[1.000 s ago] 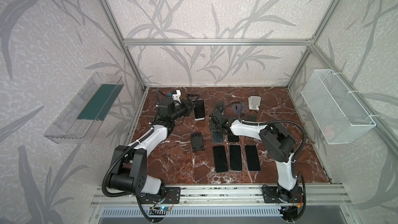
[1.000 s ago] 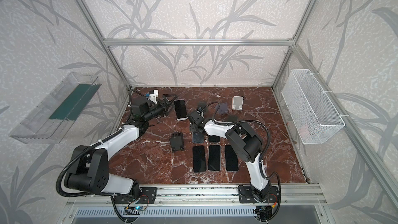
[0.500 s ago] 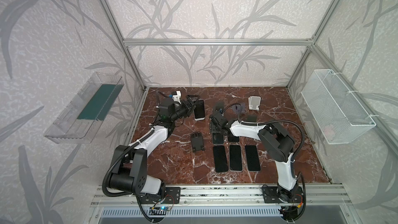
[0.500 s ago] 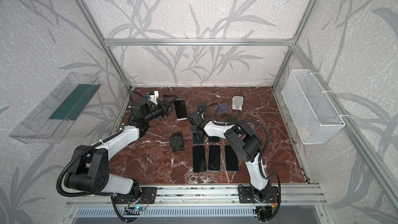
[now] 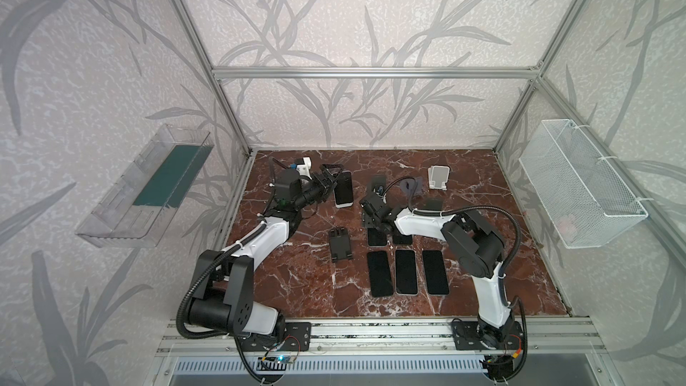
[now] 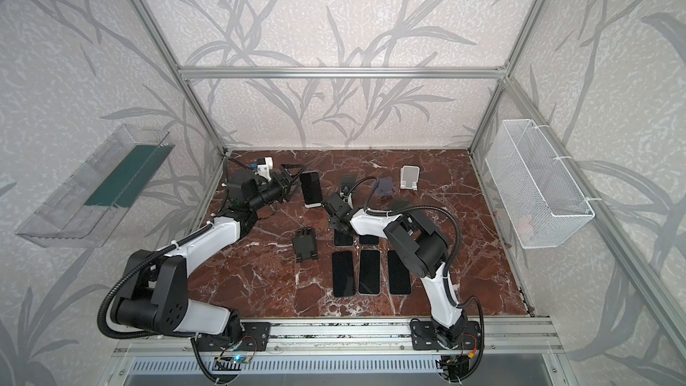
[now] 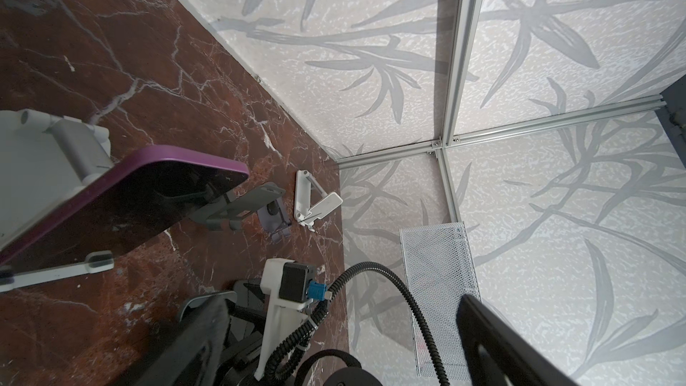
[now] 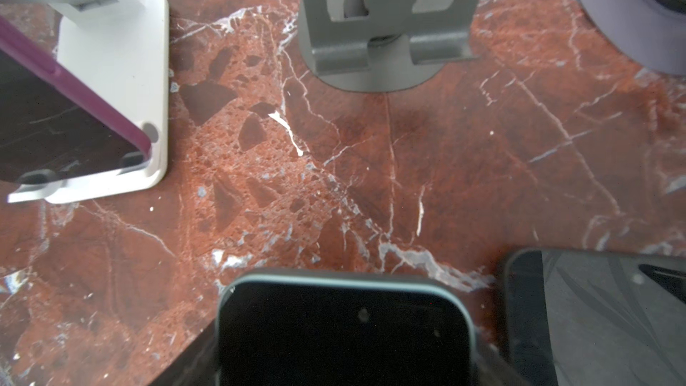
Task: Remove the phone from the phone stand
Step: 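Set the teal-edged phone flat and open the right gripper while the left arm moves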
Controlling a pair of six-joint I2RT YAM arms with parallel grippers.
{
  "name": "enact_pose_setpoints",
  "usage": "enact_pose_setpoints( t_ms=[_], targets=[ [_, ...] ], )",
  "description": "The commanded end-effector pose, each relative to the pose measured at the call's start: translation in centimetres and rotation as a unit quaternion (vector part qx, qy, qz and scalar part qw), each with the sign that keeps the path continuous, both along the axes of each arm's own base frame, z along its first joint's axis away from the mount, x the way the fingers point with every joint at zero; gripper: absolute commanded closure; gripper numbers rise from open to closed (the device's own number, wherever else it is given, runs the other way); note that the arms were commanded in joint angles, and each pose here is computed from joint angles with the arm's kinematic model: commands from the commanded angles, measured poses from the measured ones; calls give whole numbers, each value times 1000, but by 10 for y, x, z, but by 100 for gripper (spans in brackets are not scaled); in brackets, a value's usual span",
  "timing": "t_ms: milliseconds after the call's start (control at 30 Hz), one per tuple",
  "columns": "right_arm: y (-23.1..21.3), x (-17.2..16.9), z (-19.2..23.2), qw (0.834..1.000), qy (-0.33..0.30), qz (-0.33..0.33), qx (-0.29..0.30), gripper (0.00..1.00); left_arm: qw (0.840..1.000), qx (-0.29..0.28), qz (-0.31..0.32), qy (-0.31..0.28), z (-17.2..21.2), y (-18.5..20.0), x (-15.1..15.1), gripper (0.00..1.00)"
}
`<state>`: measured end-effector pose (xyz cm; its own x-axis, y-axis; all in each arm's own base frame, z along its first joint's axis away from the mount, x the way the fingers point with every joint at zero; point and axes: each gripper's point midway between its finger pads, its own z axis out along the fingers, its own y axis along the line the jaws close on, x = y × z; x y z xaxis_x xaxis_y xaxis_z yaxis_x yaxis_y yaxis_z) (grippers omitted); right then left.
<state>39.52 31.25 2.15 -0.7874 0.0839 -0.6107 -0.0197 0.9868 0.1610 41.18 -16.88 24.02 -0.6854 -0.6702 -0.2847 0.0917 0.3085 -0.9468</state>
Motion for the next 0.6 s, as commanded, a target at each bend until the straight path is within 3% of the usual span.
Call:
enact_pose_setpoints(
  t_ms=[0,267,567],
  targets=[
    [-22,-24,-45,997,68,-9,-42,22,1000,-7,0,-10,7,-1,-1,4],
    [-22,-2,-27,997,35,0,-62,21,1000,-7,-2,-10,7,-2,-2,4],
    [-21,9,-35,998,44,2,-38,23,1000,-7,-3,-10,6,-2,-1,4]
  ],
)
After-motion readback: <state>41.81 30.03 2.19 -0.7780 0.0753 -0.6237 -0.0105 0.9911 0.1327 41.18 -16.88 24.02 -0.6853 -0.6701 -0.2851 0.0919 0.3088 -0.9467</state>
